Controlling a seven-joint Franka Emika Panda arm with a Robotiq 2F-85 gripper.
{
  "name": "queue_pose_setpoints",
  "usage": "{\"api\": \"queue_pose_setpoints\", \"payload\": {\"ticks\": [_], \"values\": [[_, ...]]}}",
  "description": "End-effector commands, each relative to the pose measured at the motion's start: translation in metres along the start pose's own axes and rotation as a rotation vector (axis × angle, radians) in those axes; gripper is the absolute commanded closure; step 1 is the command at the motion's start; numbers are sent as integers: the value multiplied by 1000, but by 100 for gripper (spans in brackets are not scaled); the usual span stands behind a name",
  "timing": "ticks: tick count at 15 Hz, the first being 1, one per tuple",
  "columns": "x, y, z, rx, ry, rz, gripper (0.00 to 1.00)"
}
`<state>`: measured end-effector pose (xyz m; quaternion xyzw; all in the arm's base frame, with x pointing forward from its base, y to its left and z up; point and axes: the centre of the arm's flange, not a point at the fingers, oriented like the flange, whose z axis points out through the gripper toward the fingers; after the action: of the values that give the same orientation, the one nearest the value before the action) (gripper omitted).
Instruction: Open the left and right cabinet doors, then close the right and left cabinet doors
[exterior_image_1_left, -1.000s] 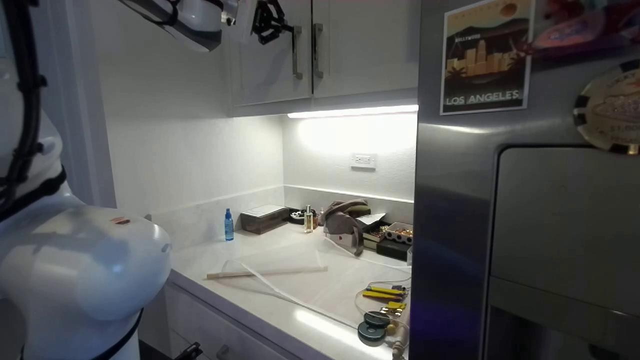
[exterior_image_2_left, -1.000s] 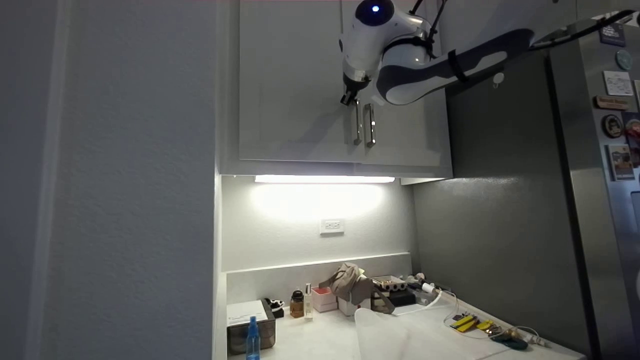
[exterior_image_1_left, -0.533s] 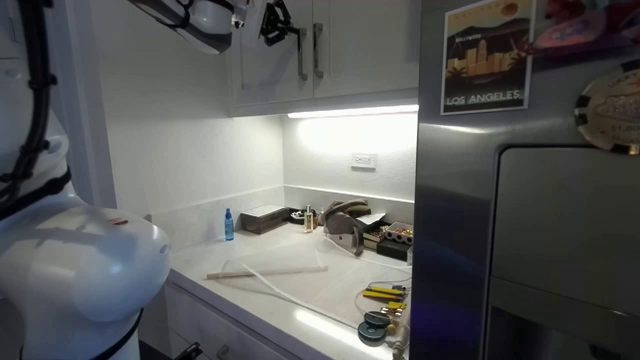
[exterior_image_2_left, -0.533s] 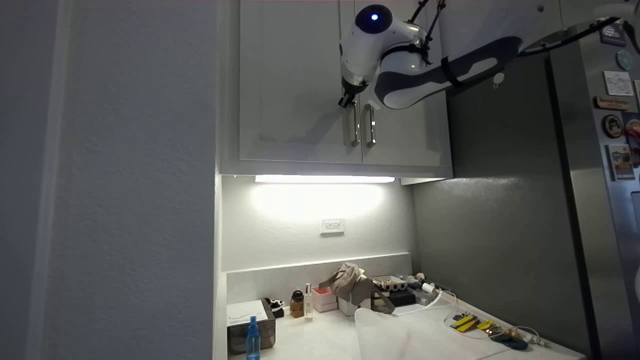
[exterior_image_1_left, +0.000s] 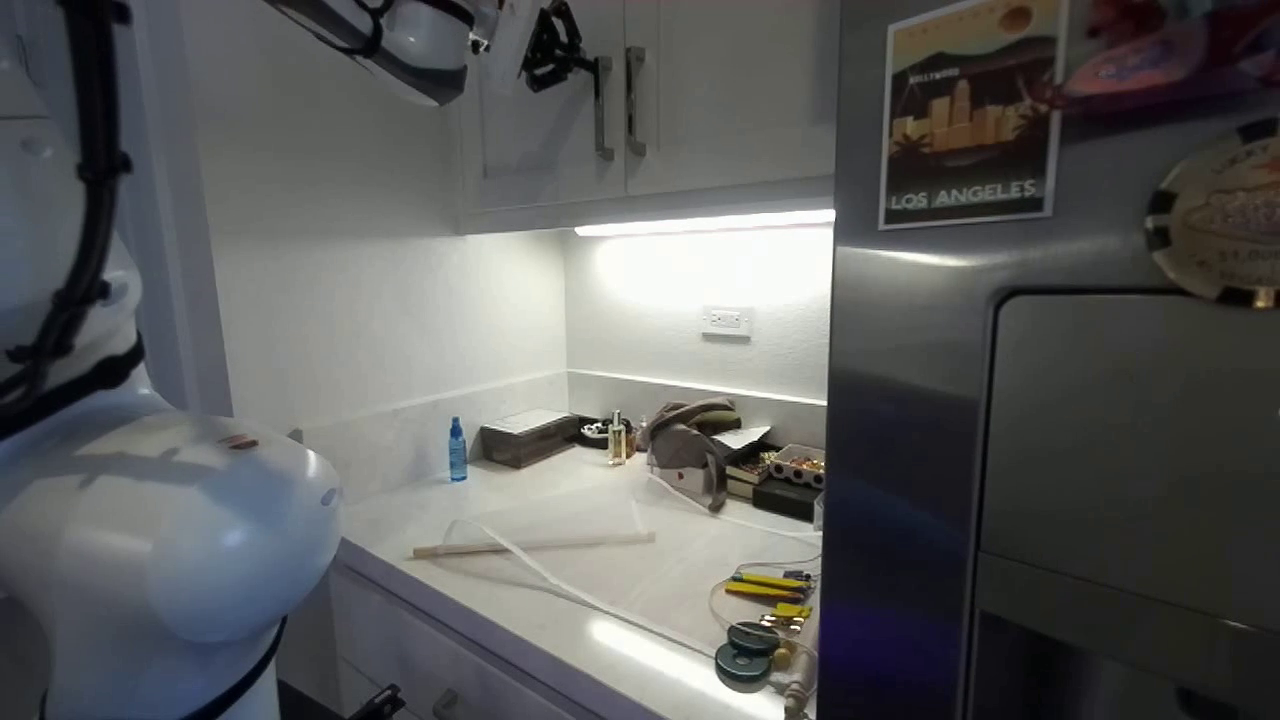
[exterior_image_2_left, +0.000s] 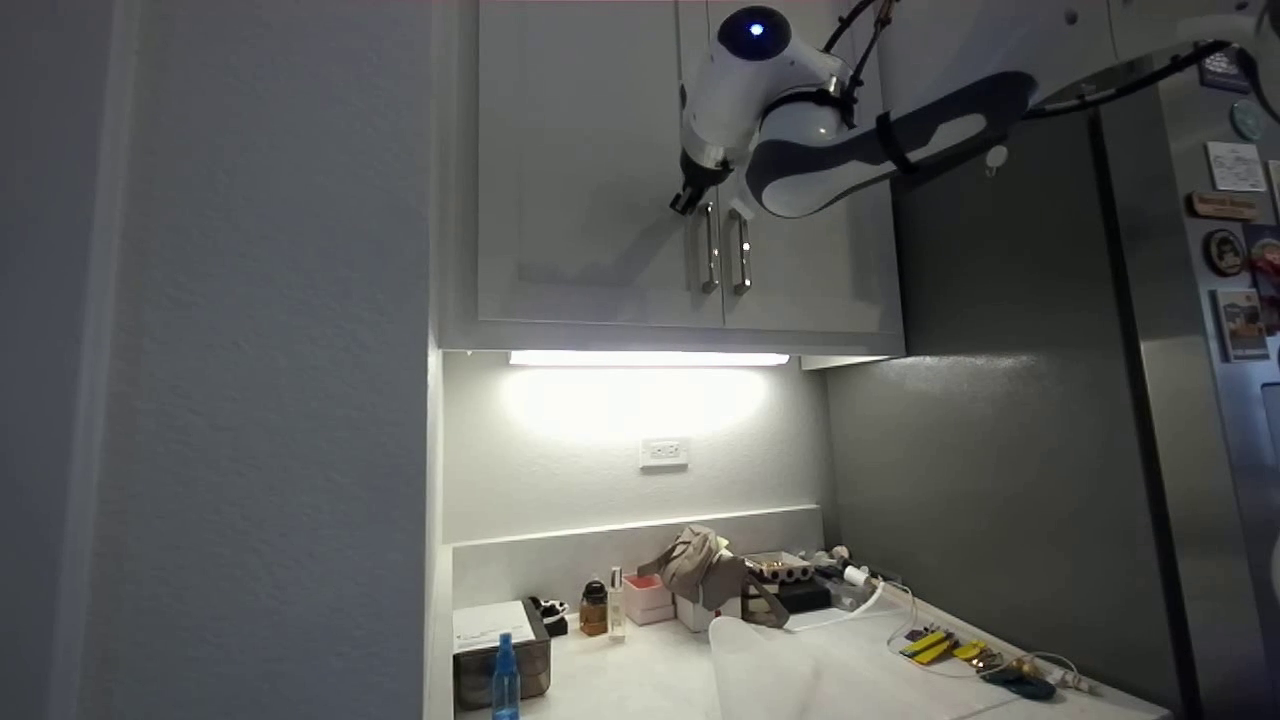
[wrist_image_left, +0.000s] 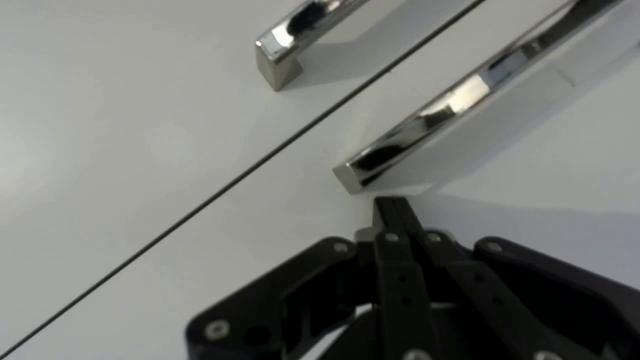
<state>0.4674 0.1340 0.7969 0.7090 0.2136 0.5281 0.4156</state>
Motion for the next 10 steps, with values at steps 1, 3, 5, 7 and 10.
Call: {"api": "queue_pose_setpoints", "payload": {"ticks": [1,3,5,7,10], "values": [[11,21,-15,176,98,54,100],[20,33,-27,296,139,88,100],[28,41,-40,422,150,105,100],[37,46,-54,559,140,89,73],[51,56,-81,724,90,33,52]]}}
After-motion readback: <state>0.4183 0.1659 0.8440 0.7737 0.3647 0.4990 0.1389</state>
